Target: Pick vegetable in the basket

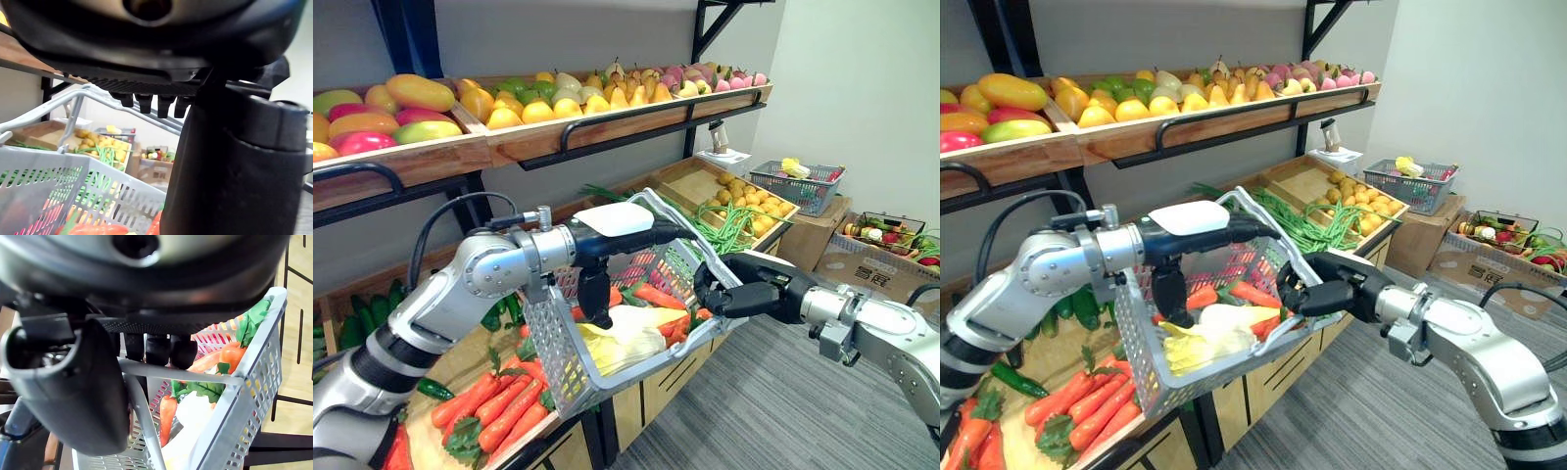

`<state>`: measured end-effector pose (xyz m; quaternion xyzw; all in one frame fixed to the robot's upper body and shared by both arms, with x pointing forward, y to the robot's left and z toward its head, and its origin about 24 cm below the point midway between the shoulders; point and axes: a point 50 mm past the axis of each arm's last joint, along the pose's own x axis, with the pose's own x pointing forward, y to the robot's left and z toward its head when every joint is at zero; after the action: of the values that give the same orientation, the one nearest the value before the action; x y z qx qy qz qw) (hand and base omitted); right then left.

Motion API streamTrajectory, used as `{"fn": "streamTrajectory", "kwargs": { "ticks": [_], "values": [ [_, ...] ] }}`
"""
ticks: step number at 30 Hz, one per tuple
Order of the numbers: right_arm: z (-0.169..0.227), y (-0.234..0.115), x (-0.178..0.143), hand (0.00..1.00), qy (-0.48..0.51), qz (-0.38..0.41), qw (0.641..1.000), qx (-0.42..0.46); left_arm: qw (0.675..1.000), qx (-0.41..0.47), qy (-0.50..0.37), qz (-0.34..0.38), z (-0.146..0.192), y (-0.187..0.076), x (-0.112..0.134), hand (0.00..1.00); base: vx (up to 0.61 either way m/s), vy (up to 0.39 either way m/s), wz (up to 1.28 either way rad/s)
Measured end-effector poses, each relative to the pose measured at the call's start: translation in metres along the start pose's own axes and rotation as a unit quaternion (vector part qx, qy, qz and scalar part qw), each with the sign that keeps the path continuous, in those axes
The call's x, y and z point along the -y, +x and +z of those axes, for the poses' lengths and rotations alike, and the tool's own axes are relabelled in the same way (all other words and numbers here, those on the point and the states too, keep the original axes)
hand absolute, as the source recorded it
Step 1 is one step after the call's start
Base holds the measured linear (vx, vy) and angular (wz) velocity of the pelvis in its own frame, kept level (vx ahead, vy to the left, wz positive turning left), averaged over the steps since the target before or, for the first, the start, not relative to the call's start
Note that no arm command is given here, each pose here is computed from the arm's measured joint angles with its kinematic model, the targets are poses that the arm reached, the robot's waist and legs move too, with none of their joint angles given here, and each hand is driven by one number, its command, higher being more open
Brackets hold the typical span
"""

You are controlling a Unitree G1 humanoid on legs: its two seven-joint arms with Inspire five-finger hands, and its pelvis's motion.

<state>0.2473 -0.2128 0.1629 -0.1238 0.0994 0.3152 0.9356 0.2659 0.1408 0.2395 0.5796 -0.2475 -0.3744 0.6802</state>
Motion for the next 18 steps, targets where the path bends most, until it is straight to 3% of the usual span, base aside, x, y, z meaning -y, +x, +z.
{"fn": "streamTrajectory", "kwargs": {
  "ticks": [7, 12, 13, 16, 17, 18],
  "values": [
    [-0.012, -0.010, 0.008, 0.00, 0.023, -0.044, 0.999, -0.015, 0.998, 0.013, -0.028, 0.046, 0.006, -0.027, -0.008, 1.00, -0.03, 0.024, 0.08],
    [-0.031, -0.030, 0.022, 0.00, 0.069, -0.100, 0.992, -0.033, 0.985, -0.007, -0.024, 0.172, 0.001, -0.063, -0.030, 1.00, -0.02, 0.023, 0.04],
    [-0.038, -0.041, 0.028, 0.00, 0.086, -0.129, 0.987, -0.033, 0.970, -0.020, -0.025, 0.242, -0.001, -0.086, -0.040, 1.00, 0.00, 0.000, 0.00],
    [-0.049, -0.059, 0.035, 0.00, 0.109, -0.182, 0.977, -0.024, 0.936, -0.066, -0.012, 0.344, -0.005, -0.128, -0.048, 1.00, 0.00, 0.020, 0.01],
    [-0.057, -0.079, 0.048, 0.00, 0.129, -0.246, 0.960, -0.021, 0.895, -0.126, -0.018, 0.427, -0.010, -0.170, -0.033, 1.00, -0.02, 0.069, 0.04],
    [-0.059, -0.084, 0.052, 0.00, 0.134, -0.264, 0.955, -0.021, 0.889, -0.137, -0.029, 0.436, -0.013, -0.174, -0.026, 1.00, -0.04, 0.081, 0.06]
  ]
}}
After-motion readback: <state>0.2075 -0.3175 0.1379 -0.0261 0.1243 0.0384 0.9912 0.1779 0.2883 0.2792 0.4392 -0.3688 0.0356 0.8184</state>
